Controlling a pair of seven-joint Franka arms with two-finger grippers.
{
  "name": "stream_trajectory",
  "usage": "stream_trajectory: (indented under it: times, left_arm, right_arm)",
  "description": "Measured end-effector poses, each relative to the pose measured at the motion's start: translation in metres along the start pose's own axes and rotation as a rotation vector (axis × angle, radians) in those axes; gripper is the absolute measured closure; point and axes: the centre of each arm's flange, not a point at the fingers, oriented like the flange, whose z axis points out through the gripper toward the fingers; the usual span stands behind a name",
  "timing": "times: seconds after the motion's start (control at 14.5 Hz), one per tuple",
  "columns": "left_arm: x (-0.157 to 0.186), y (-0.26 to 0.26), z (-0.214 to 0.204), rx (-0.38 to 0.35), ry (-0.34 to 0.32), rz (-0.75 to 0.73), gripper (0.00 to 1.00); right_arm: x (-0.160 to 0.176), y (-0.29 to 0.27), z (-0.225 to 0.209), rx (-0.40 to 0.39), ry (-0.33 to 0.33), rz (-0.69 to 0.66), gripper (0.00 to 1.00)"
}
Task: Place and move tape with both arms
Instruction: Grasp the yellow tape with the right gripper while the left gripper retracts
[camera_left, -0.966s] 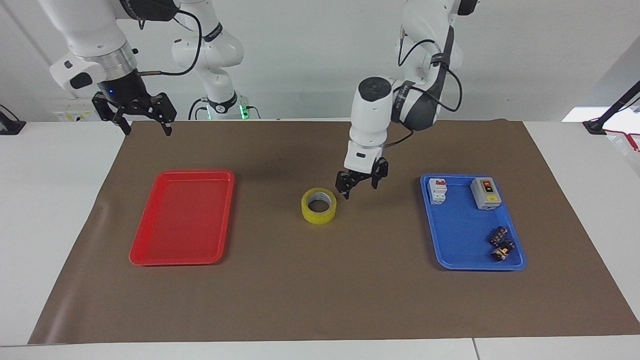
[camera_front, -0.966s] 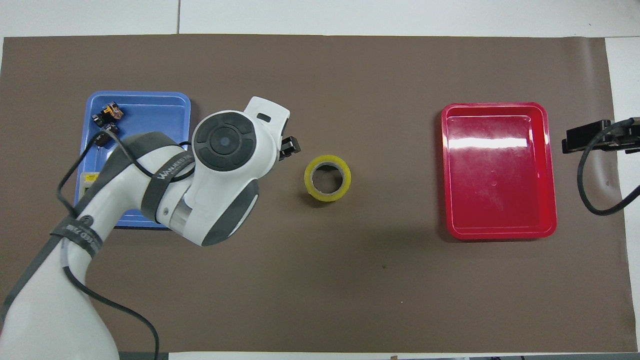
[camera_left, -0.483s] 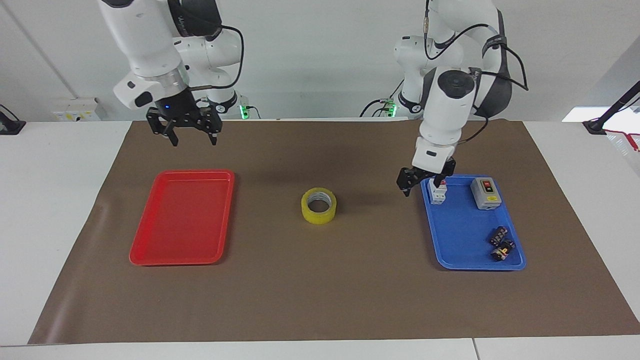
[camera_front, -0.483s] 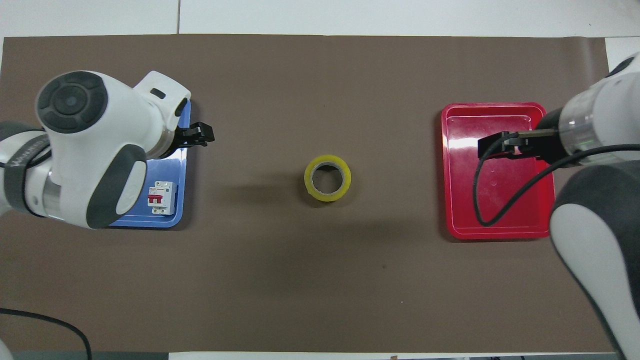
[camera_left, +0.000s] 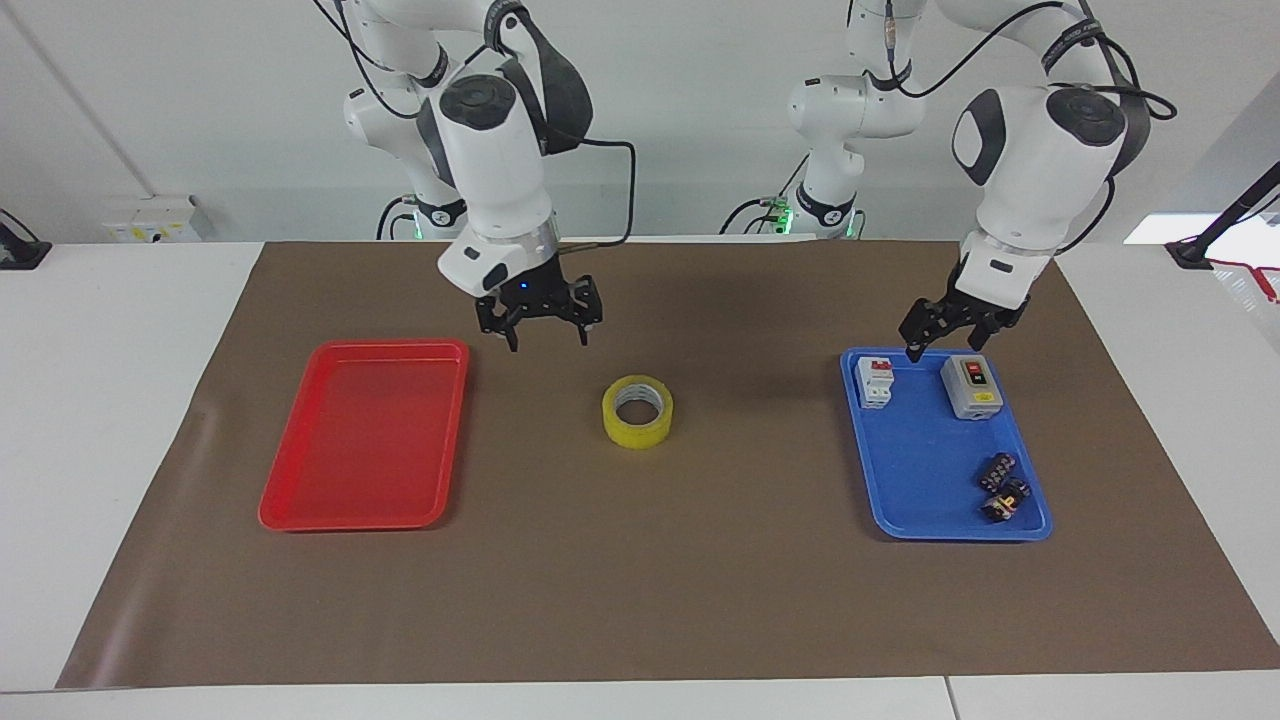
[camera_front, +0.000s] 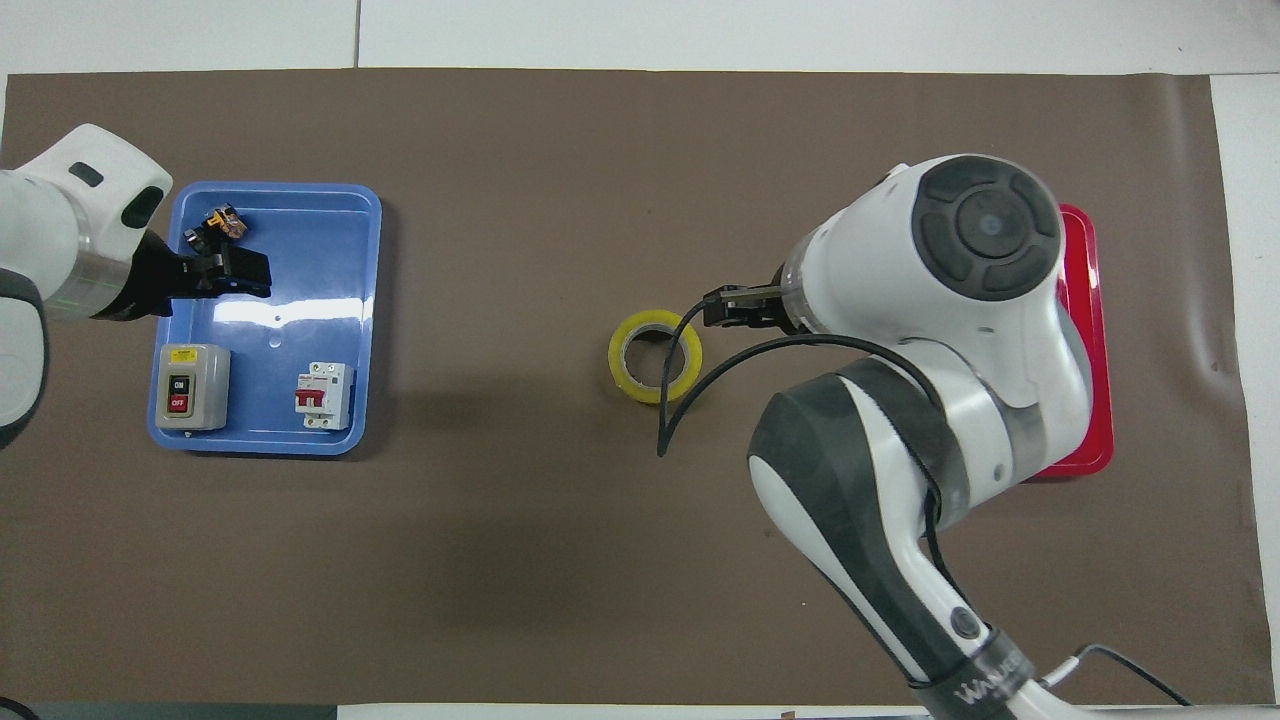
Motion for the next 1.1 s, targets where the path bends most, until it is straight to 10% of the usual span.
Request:
stream_trajectory:
  times: [1.1]
  left_arm:
    - [-0.003,-0.054,-0.071,-0.037,-0.101,0.026,0.00]
  right_arm:
    - [-0.020,-0.042,0.167,-0.077,-0.045,-0.210,0.00]
